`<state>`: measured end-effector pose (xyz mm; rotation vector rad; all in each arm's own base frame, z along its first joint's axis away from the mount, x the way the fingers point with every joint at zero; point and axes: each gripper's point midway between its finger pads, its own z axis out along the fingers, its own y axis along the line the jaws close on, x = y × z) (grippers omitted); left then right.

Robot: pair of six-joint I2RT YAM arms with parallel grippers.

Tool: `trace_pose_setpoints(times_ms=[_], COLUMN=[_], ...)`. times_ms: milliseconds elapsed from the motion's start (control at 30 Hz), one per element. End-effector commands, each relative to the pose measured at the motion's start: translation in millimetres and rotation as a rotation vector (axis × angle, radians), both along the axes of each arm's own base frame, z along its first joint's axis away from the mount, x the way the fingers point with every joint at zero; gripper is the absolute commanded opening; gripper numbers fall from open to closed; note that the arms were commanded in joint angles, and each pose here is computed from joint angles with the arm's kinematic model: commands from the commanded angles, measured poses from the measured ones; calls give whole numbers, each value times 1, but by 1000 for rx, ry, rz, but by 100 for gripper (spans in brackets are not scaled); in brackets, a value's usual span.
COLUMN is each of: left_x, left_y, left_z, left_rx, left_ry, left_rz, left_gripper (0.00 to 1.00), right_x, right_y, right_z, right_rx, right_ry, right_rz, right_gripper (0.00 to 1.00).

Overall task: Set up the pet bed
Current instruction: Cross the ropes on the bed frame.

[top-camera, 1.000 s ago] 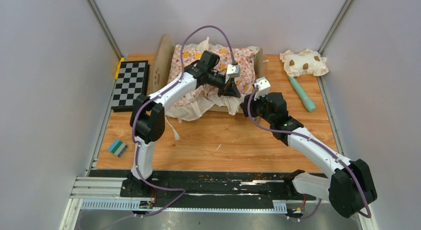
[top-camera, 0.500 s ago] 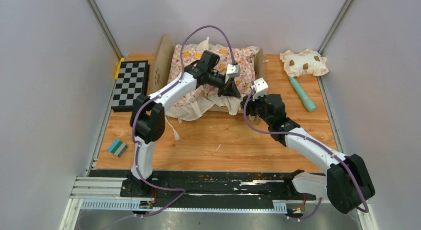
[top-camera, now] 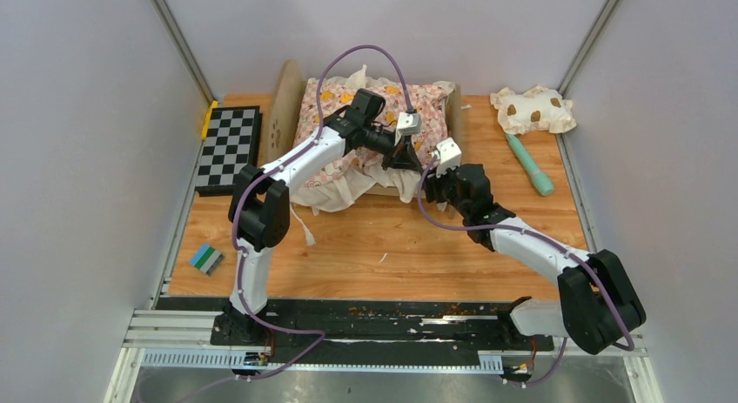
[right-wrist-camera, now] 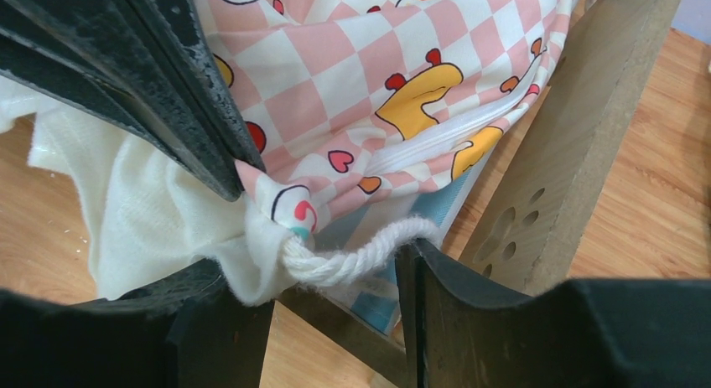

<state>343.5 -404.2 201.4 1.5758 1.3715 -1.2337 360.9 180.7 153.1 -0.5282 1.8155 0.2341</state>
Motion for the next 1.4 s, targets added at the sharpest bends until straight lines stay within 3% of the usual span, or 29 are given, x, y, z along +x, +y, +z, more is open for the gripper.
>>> trace_pose_setpoints(times_ms=[0,533,1067,1367], left_x=[3,4,4,5], left_y=[-4,-5,-5,-5], left_z=[17,16,15,16], left_rx=[-46,-46,-45,-45], left_ry=[-19,-14,-8,-10], left_rz=[-20,-15,-12,-11], left_gripper=[0,0,0,0], right_x=[12,-23,-59,-90], right_y=[-1,37,61,62], right_z=[13,16,27,10], right_rx=[0,46,104,143], right_ry=[-77,48,153,304], right_rz=[-27,240,466,516], right_gripper=[51,24,21,22])
